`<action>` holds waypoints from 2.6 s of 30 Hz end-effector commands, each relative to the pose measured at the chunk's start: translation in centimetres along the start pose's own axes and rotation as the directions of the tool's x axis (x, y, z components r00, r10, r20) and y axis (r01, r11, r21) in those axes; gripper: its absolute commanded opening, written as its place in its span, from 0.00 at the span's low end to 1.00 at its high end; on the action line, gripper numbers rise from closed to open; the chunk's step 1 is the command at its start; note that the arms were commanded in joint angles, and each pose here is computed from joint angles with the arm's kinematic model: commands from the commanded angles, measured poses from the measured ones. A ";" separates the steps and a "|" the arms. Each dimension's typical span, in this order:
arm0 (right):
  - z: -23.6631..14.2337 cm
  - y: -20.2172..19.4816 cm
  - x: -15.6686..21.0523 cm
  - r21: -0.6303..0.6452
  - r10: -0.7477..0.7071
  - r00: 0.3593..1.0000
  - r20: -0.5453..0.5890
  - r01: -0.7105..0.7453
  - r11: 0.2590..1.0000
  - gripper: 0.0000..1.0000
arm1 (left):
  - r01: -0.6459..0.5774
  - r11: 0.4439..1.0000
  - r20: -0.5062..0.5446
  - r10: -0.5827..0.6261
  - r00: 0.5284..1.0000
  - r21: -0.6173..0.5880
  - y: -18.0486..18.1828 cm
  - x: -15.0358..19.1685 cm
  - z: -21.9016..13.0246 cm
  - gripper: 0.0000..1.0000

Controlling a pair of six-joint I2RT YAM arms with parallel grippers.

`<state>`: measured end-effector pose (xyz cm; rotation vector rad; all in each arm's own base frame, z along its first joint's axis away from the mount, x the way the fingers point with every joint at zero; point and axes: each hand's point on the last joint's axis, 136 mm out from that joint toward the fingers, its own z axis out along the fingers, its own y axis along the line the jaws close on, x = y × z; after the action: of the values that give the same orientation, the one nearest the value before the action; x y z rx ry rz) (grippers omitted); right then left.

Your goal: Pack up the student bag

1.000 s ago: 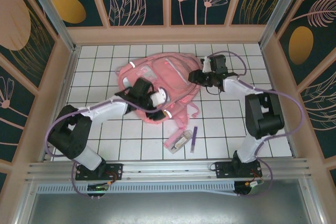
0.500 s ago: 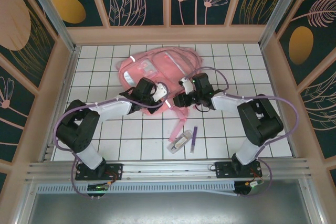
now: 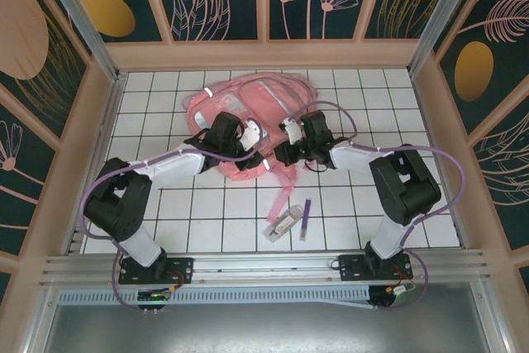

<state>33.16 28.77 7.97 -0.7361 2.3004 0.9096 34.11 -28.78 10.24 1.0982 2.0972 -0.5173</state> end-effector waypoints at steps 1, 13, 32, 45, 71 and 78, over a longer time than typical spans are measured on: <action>0.5 -0.4 0.4 0.005 -0.057 0.998 -0.025 0.057 0.998 0.04 | 0.013 0.999 0.013 -0.013 1.000 -0.035 1.8 -0.3 1.6 0.44; 0.9 -1.8 4.7 0.009 0.019 0.998 -0.058 -0.018 1.000 0.05 | -0.028 1.000 -0.145 0.026 0.989 -0.014 0.5 3.8 5.2 0.55; -4.5 -1.3 -3.0 0.270 -0.407 0.840 0.360 0.324 0.907 0.49 | 0.127 0.982 0.052 -0.135 0.989 0.138 -0.8 -4.5 0.5 0.00; -1.4 -3.5 -5.2 0.438 -0.401 0.833 0.381 0.219 0.872 0.32 | 0.117 0.965 0.114 -0.147 0.983 0.234 -2.5 -5.6 -0.4 0.00; -7.7 -10.5 -1.4 0.407 -0.080 0.901 0.426 -0.112 0.907 0.00 | -0.245 0.956 0.055 0.257 0.965 -0.161 8.3 -0.8 -3.0 0.00; -4.3 -2.4 -2.6 0.104 -0.171 0.901 0.399 0.141 0.985 0.00 | 0.121 0.850 0.163 -0.042 0.986 -0.512 20.3 -3.6 -5.2 0.14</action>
<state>37.34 21.09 9.62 -0.4626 1.9485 0.6298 42.89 -20.98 10.23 1.0489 2.0459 -0.2474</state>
